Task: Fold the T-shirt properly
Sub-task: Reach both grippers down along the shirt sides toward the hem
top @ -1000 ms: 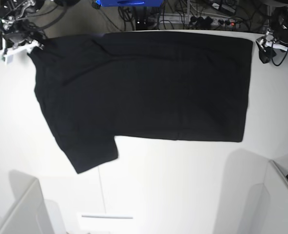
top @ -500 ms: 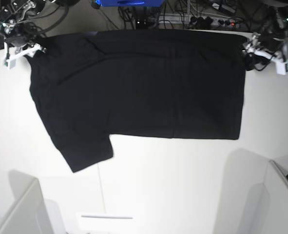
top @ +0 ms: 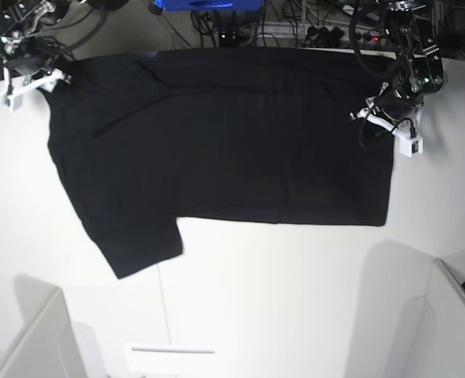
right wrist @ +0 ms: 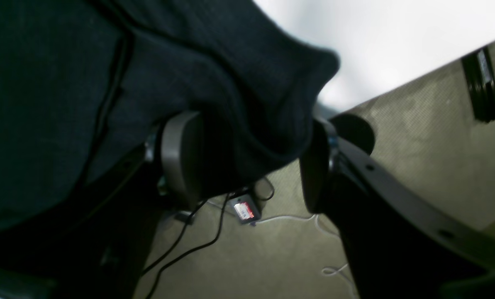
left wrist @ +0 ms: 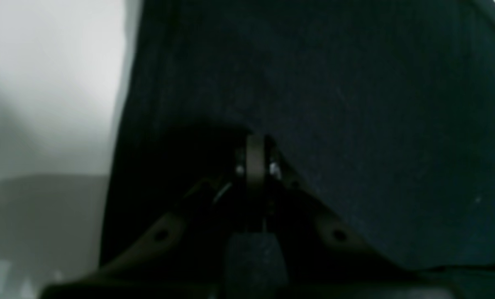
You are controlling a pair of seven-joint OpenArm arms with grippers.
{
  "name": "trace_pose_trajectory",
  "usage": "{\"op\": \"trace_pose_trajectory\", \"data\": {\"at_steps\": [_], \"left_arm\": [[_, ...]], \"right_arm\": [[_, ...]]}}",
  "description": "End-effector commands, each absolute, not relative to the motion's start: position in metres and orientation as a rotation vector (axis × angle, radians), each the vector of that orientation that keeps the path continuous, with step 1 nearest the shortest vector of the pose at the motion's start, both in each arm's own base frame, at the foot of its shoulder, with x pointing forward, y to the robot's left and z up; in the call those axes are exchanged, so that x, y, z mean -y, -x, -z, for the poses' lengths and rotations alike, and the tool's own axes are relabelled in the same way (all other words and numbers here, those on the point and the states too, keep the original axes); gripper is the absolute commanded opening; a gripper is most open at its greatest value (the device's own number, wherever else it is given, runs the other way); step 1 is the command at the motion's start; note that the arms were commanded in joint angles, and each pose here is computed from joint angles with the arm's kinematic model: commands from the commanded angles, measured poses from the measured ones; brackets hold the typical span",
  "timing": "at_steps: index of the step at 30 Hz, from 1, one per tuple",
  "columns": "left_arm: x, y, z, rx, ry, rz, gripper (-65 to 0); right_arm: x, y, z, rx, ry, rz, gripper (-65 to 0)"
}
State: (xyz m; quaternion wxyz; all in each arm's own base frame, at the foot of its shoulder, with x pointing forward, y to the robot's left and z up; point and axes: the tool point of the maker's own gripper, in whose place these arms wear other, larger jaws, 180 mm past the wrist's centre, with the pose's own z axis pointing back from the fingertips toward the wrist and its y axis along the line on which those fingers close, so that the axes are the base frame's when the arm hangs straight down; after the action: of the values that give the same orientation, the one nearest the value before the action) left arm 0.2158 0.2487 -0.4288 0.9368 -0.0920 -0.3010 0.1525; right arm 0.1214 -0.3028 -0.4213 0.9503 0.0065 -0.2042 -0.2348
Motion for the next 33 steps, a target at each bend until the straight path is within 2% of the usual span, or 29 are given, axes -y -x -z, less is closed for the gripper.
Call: {"op": "trace_pose_trajectory", "data": {"at_steps": [1,12,19,27,33], "left_arm": [[-0.257,-0.213,0.430,0.601,0.151,-0.306,-65.0],[-0.281,-0.201,0.448,0.593,0.102,-0.341,-65.0],[-0.293,-0.189,0.448,0.584,0.078,-0.367,-65.0],[-0.326,-0.170,0.431,0.615,0.008,-0.430,-65.0],[-0.333,-0.182,0.409,0.682,-0.014,-0.418,-65.0]], "right_arm": [[0.315,-0.125,0.412,0.446,0.021,0.457,-30.2],[0.352,-0.131,0.390,0.472,0.113,0.411,-30.8],[0.348,-0.180,0.372,0.591,0.082,0.407,-30.9],[0.286,-0.265,0.355,0.656,-0.007,0.112,-31.1],[0.237,-0.312,0.346,0.709,-0.110,0.010,-30.9]]}}
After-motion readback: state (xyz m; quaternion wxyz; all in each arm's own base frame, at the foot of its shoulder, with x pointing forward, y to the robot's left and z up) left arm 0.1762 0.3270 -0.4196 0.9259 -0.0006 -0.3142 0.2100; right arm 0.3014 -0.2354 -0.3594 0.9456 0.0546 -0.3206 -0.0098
